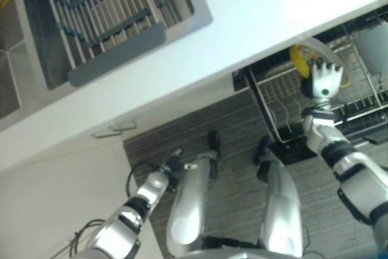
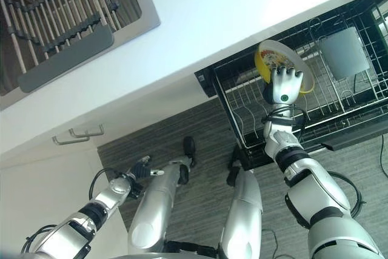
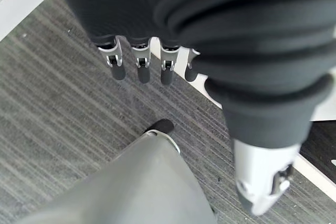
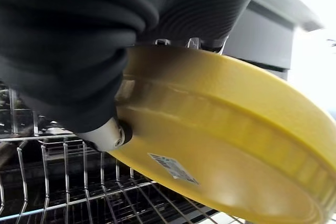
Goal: Place the dishes in the dishwasher.
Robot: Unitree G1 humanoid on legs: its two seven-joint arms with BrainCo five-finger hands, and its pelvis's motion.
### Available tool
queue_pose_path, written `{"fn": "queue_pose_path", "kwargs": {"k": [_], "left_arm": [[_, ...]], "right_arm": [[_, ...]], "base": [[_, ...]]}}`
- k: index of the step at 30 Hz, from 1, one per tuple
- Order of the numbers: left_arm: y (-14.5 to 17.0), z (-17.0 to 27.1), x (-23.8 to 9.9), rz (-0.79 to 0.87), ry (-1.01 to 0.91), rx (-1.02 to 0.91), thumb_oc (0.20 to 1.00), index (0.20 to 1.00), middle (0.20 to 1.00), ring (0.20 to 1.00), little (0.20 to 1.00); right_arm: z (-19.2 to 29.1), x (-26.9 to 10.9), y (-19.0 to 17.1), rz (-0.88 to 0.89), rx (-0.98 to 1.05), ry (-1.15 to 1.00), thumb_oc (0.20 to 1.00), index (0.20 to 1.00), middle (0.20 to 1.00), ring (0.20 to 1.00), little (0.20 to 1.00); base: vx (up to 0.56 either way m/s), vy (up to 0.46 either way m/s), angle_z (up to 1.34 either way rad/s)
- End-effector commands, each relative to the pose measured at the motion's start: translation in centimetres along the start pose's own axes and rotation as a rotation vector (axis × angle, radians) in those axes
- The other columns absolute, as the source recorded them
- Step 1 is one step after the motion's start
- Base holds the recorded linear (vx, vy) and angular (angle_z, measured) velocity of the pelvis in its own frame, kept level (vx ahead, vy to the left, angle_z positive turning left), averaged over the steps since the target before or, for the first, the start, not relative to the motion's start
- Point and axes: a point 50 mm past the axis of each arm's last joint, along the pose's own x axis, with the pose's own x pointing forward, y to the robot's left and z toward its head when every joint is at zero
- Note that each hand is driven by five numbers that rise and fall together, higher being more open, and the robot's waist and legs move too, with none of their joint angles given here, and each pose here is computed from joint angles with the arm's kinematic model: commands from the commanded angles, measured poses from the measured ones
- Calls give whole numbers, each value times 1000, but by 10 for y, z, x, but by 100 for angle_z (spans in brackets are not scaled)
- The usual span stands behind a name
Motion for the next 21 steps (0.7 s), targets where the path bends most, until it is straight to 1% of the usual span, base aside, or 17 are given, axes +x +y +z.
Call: {"fn": "queue_pose_path", "kwargs": {"k": [1, 5, 9, 12, 17, 21], "left_arm": [[-13, -12, -5, -8, -3, 7, 1000, 1000, 1000, 1000, 1000], [-27, -11, -7, -37, -16, -17, 1000, 1000, 1000, 1000, 1000], [-40, -14, -9, -66, -24, 9, 1000, 1000, 1000, 1000, 1000], [-45, -16, -11, -83, -21, 16, 1000, 1000, 1000, 1000, 1000], [-50, -16, -13, -108, -23, 14, 1000, 1000, 1000, 1000, 1000], [-54, -15, -14, -130, -28, -16, 1000, 1000, 1000, 1000, 1000]], "right_arm": [[-26, -2, 1, -19, -31, 158, 200, 200, 200, 200, 200], [-30, 1, -3, -88, 28, 267, 200, 200, 200, 200, 200], [-31, 1, -5, -124, 92, 376, 200, 200, 200, 200, 200], [-33, 0, -4, -118, 143, 470, 200, 200, 200, 200, 200], [-31, 10, -7, -120, 188, 522, 200, 200, 200, 200, 200], [-31, 14, -7, -83, 191, 558, 200, 200, 200, 200, 200]], "base": [[0, 0, 0], [-4, 49, -1], [7, 81, -8], [33, 67, -5], [41, 45, -4], [26, 38, 0]]}}
